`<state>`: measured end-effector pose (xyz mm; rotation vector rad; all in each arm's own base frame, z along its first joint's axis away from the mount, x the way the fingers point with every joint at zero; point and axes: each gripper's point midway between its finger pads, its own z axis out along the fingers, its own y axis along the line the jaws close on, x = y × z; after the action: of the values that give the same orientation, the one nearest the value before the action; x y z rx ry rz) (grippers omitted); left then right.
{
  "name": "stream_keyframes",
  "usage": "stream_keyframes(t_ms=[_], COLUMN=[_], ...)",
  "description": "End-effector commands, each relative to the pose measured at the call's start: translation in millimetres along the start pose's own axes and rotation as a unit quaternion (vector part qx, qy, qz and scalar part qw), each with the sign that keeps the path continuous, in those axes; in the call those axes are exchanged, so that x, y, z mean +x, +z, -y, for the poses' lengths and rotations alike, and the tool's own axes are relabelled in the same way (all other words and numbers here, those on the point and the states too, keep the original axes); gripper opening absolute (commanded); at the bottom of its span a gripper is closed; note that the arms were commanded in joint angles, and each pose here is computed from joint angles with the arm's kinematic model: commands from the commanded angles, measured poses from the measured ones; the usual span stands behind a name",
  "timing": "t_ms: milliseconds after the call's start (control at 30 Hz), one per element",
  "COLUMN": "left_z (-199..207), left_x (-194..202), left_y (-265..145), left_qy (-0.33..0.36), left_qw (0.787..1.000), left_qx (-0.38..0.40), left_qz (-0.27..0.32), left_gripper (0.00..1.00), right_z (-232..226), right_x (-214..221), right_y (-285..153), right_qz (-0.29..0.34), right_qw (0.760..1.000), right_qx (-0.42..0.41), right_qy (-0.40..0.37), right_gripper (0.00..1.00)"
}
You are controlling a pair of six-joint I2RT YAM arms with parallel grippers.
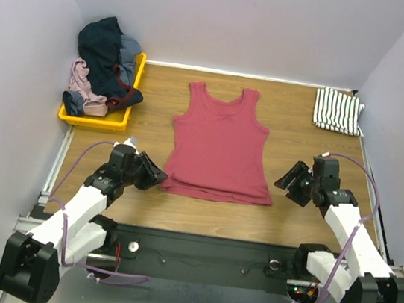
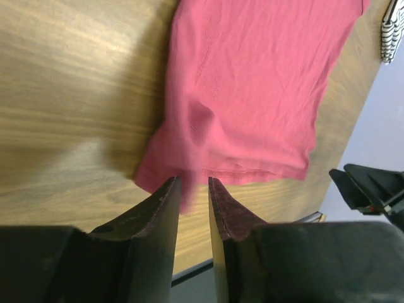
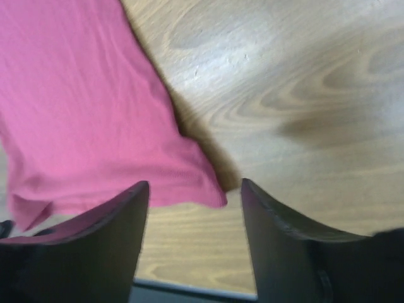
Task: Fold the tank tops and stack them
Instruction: Flatten the tank top out
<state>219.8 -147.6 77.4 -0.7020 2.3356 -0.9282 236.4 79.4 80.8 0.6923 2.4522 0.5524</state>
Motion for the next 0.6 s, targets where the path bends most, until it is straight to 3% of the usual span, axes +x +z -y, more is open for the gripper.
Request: stream_keyframes(t_ms=[0, 33, 100, 167, 233, 367, 467, 533, 567], left_z=[7, 8, 16, 22, 23, 28, 48, 56, 46], left_x=[1, -2, -15, -28, -33, -51, -91, -112, -118], left_y=[-12, -14, -22, -28, -29, -28, -23, -5, 5], left_qy=[0.036, 0.047, 0.064, 0.074, 0.085, 0.085, 0.081, 0.079, 0.071], left_qw=[0.999, 0.999, 0.998, 0.996, 0.994, 0.992, 0.985, 0.984, 0.984], left_qx=[0.007, 0.004, -0.003, -0.011, -0.021, -0.044, -0.051, -0.057, -0.073], left_qz=[-0.005, 0.0, 0.024, 0.05, 0.059, 0.088, 0.145, 0.146, 0.144], left_gripper=[0.41, 0.42, 0.41, 0.37, 0.29, 0.28, 0.35, 0.37, 0.37], right_z=[-15, -18, -22, -26, -40, -89, -140, -179, -173], right_x=[-8, -7, 2, 6, 12, 30, 69, 105, 123], right_y=[-27, -28, -24, -21, -19, -18, -10, -1, 9], right_qz=[0.013, 0.009, -0.01, -0.009, 0.005, 0.022, 0.021, 0.012, 0.003], right_qw=[1.0, 1.0, 0.999, 0.999, 0.998, 0.993, 0.981, 0.969, 0.964], right_qx=[-0.018, -0.026, -0.037, -0.035, -0.031, -0.062, -0.086, -0.097, -0.081], right_qy=[-0.008, -0.014, -0.018, -0.027, -0.051, -0.102, -0.171, -0.225, -0.253], right_gripper=[0.68, 0.67, 0.52, 0.46, 0.45, 0.43, 0.39, 0.38, 0.38])
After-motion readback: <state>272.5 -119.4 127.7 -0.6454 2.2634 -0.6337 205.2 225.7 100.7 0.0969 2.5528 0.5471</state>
